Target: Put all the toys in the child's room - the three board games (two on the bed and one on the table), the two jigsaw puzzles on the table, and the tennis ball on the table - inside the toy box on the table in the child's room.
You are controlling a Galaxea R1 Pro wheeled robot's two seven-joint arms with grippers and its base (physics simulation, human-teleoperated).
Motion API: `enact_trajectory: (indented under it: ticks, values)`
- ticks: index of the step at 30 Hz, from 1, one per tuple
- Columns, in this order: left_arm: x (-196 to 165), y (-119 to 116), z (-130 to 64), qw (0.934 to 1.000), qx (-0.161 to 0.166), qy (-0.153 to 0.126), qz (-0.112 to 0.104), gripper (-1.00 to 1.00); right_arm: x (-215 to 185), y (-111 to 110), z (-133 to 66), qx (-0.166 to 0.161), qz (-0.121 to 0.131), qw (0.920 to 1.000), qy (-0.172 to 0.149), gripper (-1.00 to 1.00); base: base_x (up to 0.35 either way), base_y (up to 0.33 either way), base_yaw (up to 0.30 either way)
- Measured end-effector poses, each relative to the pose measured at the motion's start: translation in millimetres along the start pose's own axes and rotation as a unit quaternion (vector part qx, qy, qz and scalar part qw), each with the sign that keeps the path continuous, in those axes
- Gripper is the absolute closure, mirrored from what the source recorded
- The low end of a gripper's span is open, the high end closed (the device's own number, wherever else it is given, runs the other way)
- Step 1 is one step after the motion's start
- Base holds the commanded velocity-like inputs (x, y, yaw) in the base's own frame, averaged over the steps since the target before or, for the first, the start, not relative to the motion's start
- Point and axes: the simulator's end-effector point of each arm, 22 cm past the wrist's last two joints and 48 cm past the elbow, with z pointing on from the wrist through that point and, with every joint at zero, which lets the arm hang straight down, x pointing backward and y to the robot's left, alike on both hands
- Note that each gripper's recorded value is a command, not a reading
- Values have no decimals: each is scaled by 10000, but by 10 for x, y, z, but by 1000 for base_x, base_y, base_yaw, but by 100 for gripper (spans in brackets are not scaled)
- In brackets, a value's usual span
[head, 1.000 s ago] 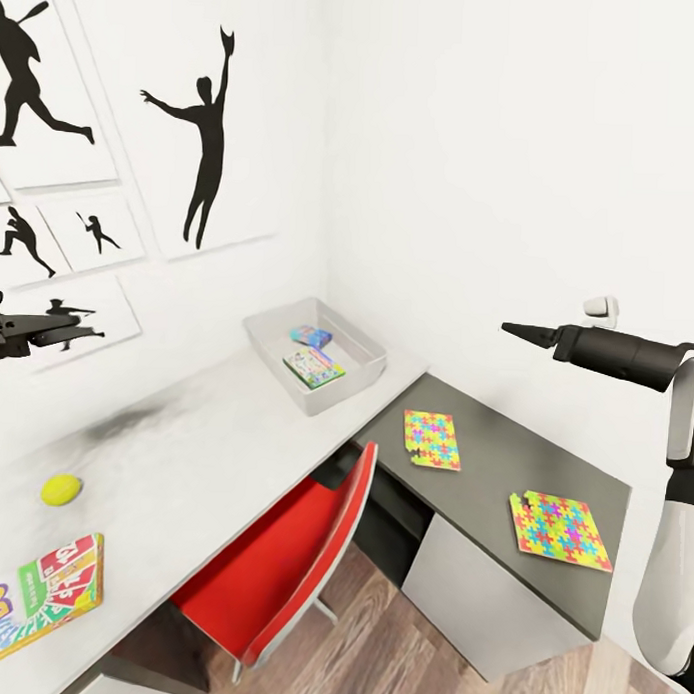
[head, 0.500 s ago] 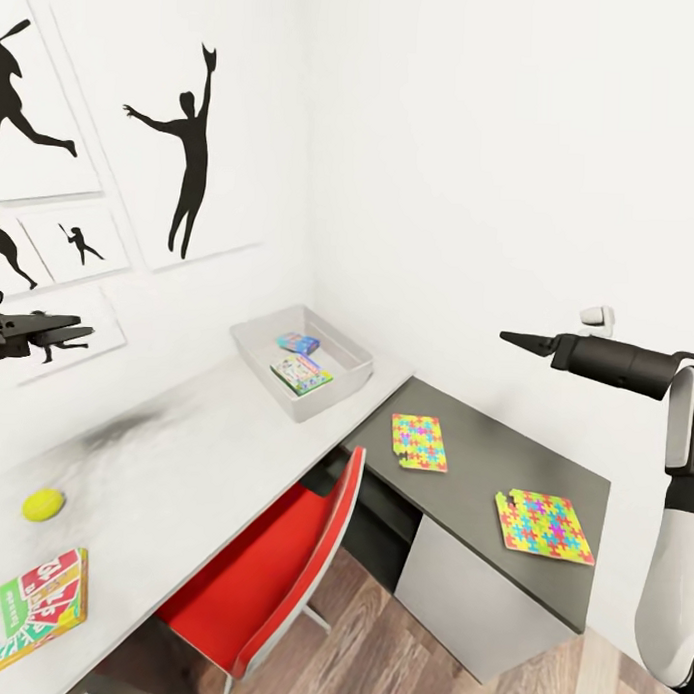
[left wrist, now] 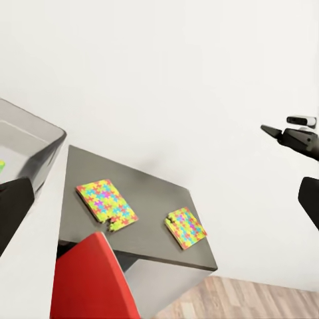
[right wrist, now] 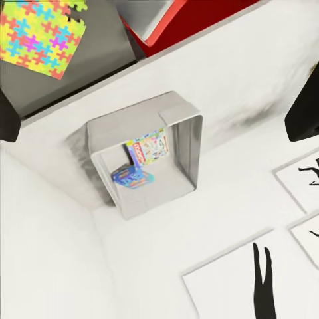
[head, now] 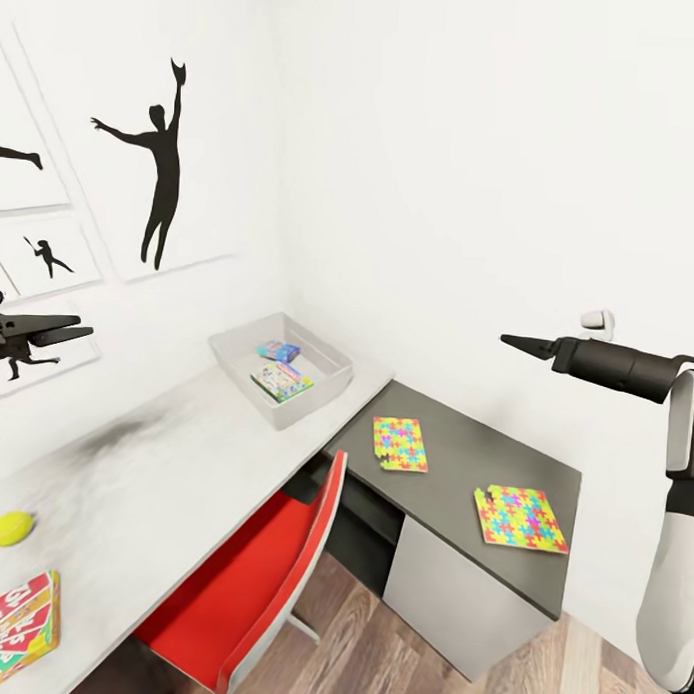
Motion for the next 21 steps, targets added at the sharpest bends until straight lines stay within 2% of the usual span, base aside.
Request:
enact_trajectory:
  ticks: [6,14,21]
  values:
    - [-30,-50,-22,10000,12,-24,38,-100,135,-36,-69,42,131,9999,48,-100,0,0,-152]
    - [-70,-116,-52,9999,28,-56,93,-100,211,-101,-237,91,324,9994,-68,-100,0,0,-152]
    - [-102,-170,-80,9999,41,-86,132,-100,403,-237,-486,202,662,9974,-208,-100,0,0,-152]
